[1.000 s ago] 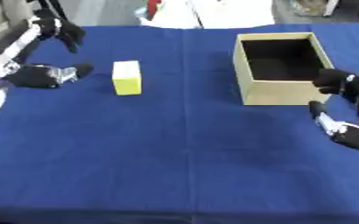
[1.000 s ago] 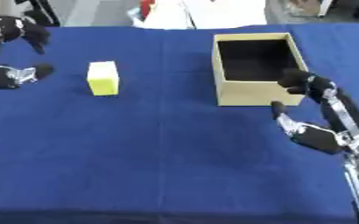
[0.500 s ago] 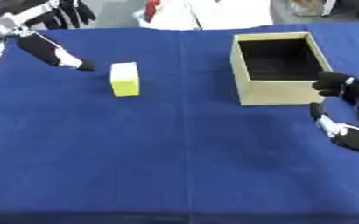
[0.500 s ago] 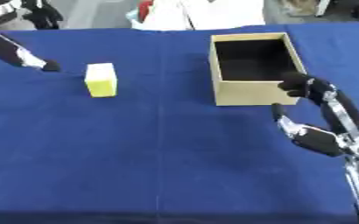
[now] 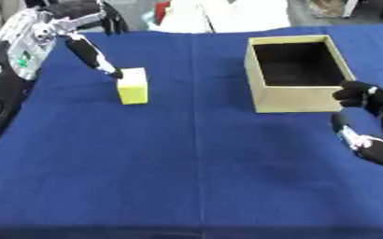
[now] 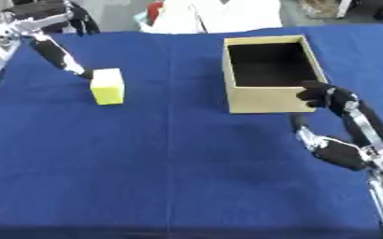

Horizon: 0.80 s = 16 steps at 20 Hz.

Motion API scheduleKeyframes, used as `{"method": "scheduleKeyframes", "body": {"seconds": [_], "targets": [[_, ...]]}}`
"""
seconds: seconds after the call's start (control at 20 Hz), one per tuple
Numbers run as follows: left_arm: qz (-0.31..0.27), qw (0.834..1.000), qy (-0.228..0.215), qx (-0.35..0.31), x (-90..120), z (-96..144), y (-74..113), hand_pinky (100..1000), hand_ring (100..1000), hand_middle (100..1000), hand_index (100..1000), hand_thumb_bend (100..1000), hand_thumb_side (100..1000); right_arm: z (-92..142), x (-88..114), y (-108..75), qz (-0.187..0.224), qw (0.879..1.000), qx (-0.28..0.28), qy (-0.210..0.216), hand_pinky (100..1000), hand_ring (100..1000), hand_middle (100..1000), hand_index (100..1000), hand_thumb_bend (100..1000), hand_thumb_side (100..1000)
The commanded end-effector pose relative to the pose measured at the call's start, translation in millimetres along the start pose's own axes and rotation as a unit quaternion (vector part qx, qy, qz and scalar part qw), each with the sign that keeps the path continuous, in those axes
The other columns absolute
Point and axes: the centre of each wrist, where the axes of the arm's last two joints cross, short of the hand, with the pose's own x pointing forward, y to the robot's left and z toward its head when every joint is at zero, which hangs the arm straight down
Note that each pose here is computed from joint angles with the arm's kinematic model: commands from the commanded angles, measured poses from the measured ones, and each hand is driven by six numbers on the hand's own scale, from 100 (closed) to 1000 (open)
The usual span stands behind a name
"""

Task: Pick up objects on the table and place them in the box.

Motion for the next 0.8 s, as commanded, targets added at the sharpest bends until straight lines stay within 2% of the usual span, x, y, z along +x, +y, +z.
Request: {"method": "scheduleKeyframes", "body": {"seconds": [0.05,0.4,0.8], "targets": [[-0.005,1.0,0.011,-0.007,-6,-3,6.1,735,616,609,760,794,354,-3,3,-6.5,0.005,1.0,-0.001,-0.009,779,792,709,881,197,387],[-0.001,0.999,0.012,-0.039,-8,-10,-6.8,735,613,605,757,787,360,-3,3,-5.8,0.003,1.0,-0.001,-0.01,780,792,709,881,193,393],[0.007,0.999,0.033,-0.034,-8,-16,-22.0,729,602,591,747,707,303,-5,4,-4.5,0.0,1.0,-0.001,-0.013,780,791,709,880,189,399]]}}
